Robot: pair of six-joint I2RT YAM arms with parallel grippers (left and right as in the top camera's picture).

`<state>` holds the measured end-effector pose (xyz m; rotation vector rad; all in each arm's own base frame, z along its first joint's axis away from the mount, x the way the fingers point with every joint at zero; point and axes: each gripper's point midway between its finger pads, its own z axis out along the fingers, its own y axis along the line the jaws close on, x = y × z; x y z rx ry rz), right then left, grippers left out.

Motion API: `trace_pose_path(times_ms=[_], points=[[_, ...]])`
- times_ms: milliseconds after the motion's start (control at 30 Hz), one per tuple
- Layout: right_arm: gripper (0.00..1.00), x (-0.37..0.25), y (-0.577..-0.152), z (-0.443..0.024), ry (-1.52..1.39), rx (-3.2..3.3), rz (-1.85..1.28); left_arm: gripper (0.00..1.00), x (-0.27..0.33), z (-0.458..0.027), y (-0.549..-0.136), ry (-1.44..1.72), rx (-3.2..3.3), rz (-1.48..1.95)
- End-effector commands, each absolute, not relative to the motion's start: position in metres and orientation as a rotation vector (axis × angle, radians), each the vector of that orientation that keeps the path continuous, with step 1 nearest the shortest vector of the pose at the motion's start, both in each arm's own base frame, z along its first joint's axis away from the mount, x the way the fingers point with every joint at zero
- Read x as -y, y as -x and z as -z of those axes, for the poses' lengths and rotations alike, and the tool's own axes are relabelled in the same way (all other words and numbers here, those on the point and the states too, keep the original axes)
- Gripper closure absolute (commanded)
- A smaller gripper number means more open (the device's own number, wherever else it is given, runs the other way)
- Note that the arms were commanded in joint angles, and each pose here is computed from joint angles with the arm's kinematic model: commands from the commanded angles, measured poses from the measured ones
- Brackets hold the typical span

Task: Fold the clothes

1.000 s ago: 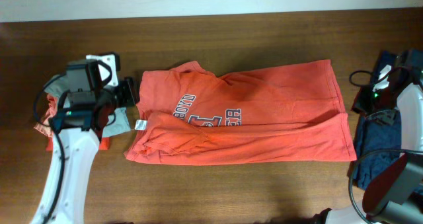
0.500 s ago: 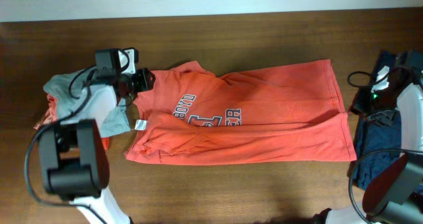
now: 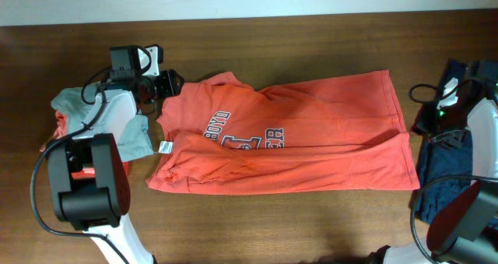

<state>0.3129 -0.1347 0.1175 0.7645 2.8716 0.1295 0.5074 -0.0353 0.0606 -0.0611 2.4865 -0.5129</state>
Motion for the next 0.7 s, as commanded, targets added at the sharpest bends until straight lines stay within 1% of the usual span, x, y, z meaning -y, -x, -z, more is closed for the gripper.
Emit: trace_pose_path(times_ms=[0,33,67,133,200,233,333,433,533,600,667], points=[[0.55,0.136,-0.315,-0.122,-0.755,-2.857,-0.136,0.49,0.036,-0.042,-0.504,0.077,-2.534,0.531],[0.55,0.136,-0.315,-0.122,-0.755,-2.857,-0.136,0.51,0.037,-0.040,-0.504,0.076,-2.538,0.537],[0.55,0.136,-0.315,-0.122,-0.755,-2.857,-0.136,0.55,0.038,-0.039,-0.503,0.075,-2.540,0.542],[0.55,0.136,-0.315,-0.122,-0.755,-2.857,-0.136,0.66,0.038,-0.038,-0.503,0.074,-2.540,0.543],[0.55,0.136,-0.315,-0.122,-0.755,-2.857,-0.136,0.80,0.038,-0.039,-0.504,0.073,-2.539,0.543],[0.55,0.136,-0.315,-0.122,-0.755,-2.857,-0.136,0.85,0.039,-0.039,-0.503,0.072,-2.539,0.547],[0.55,0.137,-0.318,-0.122,-0.751,-2.847,-0.133,0.90,0.050,-0.044,-0.501,0.045,-2.525,0.638],[0.56,0.136,-0.326,-0.124,-0.725,-2.816,-0.158,0.91,0.052,-0.047,-0.495,0.047,-2.542,0.664],[0.55,0.123,-0.346,-0.131,-0.547,-2.761,-0.279,0.92,0.051,-0.042,-0.483,0.074,-2.600,0.656],[0.48,0.121,-0.359,-0.135,-0.490,-2.719,-0.296,0.94,0.049,-0.036,-0.472,0.097,-2.652,0.649],[0.45,0.121,-0.373,-0.136,-0.439,-2.676,-0.285,0.96,0.048,-0.030,-0.461,0.121,-2.708,0.642]])
